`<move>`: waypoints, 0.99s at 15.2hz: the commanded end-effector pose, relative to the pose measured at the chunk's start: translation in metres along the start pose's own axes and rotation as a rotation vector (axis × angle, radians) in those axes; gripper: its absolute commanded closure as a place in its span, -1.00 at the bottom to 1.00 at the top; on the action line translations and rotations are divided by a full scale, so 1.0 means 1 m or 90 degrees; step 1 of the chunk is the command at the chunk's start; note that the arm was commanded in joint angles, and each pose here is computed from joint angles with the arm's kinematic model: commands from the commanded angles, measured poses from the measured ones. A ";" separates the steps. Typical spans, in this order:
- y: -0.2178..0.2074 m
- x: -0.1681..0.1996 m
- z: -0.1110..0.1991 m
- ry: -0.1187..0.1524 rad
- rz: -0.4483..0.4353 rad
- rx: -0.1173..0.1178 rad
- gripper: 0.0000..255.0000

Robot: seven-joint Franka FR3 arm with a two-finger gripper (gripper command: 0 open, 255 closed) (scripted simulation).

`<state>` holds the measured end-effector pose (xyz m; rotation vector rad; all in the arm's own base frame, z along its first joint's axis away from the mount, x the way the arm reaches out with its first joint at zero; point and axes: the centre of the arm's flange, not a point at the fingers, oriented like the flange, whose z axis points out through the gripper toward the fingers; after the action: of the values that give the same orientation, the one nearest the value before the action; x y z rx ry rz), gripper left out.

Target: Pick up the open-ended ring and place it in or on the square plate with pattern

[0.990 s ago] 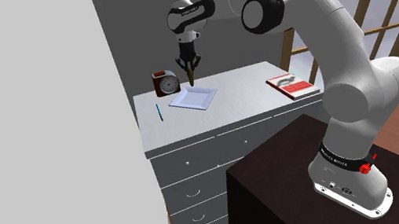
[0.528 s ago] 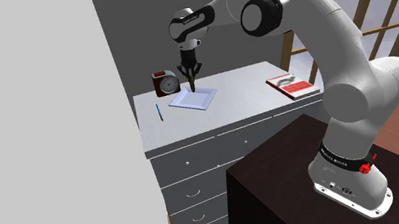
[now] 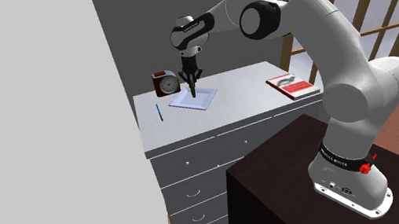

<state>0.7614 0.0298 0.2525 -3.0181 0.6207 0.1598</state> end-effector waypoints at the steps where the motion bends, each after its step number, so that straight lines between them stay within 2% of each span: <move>1: 0.000 0.001 0.001 0.000 0.000 0.000 1.00; 5: 0.000 0.001 0.001 0.000 0.000 0.000 1.00; 6: 0.000 0.001 0.001 0.000 0.000 0.000 -1.00; 11: 0.000 0.001 0.001 0.000 0.000 0.000 -1.00; 15: 0.000 0.000 -0.049 0.000 0.000 0.000 -1.00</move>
<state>0.7653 0.0249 0.2894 -3.0180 0.6201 0.1568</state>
